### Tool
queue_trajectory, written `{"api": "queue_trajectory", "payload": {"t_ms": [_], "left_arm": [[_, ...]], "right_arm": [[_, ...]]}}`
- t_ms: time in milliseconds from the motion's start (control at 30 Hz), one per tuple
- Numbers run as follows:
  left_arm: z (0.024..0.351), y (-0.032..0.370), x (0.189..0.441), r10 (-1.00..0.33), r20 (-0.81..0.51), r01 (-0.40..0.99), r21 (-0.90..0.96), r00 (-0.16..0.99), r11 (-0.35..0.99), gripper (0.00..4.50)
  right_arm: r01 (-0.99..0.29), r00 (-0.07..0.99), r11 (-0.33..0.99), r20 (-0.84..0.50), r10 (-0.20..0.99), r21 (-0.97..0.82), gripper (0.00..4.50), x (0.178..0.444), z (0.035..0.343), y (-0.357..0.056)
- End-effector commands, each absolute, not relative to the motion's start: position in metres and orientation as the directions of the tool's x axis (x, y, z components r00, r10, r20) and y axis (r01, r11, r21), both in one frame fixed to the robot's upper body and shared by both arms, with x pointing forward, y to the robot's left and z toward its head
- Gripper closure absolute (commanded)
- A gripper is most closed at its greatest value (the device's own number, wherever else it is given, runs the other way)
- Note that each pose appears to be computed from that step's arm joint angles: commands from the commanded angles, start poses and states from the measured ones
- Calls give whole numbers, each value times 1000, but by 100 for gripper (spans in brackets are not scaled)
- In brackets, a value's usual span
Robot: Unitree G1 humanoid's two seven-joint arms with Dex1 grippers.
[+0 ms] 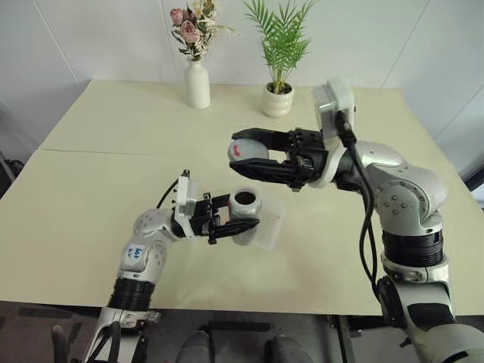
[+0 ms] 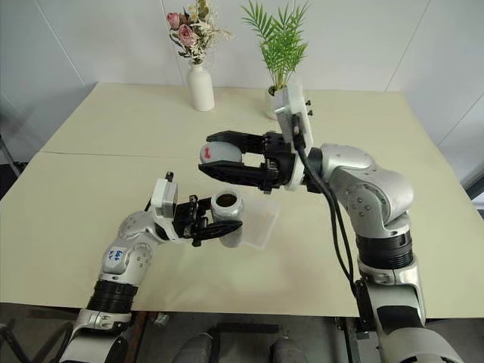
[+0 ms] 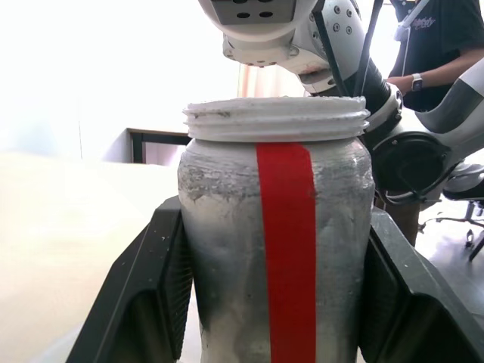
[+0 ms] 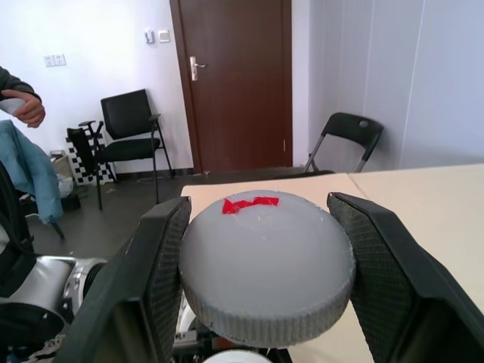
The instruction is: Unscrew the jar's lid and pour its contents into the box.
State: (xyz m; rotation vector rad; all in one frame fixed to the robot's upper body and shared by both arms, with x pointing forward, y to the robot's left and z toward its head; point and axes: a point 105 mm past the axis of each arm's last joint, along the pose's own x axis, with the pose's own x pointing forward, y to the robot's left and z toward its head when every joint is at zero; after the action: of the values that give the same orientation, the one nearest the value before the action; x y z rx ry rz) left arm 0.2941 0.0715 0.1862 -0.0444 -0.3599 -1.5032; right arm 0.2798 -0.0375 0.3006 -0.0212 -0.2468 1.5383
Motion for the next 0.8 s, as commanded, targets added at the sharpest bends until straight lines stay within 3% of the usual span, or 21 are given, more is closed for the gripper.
{"api": "queue_trajectory", "payload": {"t_ms": [33, 200, 400, 567, 800], "left_arm": [[193, 73, 289, -965, 262, 972, 224, 6, 67, 210], [194, 77, 290, -966, 260, 970, 231, 18, 80, 210], [206, 88, 291, -958, 279, 952, 273, 58, 137, 210], [210, 94, 293, -954, 288, 944, 283, 85, 170, 210], [221, 97, 299, -943, 320, 938, 290, 90, 188, 210]], "right_arm": [[-975, 41, 68, 128, 991, -213, 192, 281, 302, -48], [-966, 135, 152, 96, 986, -210, 192, 290, 291, -69], [-836, 505, 516, 108, 857, -187, 192, 316, 260, -153], [-701, 699, 702, 74, 712, -129, 192, 331, 218, -197], [-575, 817, 816, 16, 576, -57, 192, 339, 156, -224]]}}
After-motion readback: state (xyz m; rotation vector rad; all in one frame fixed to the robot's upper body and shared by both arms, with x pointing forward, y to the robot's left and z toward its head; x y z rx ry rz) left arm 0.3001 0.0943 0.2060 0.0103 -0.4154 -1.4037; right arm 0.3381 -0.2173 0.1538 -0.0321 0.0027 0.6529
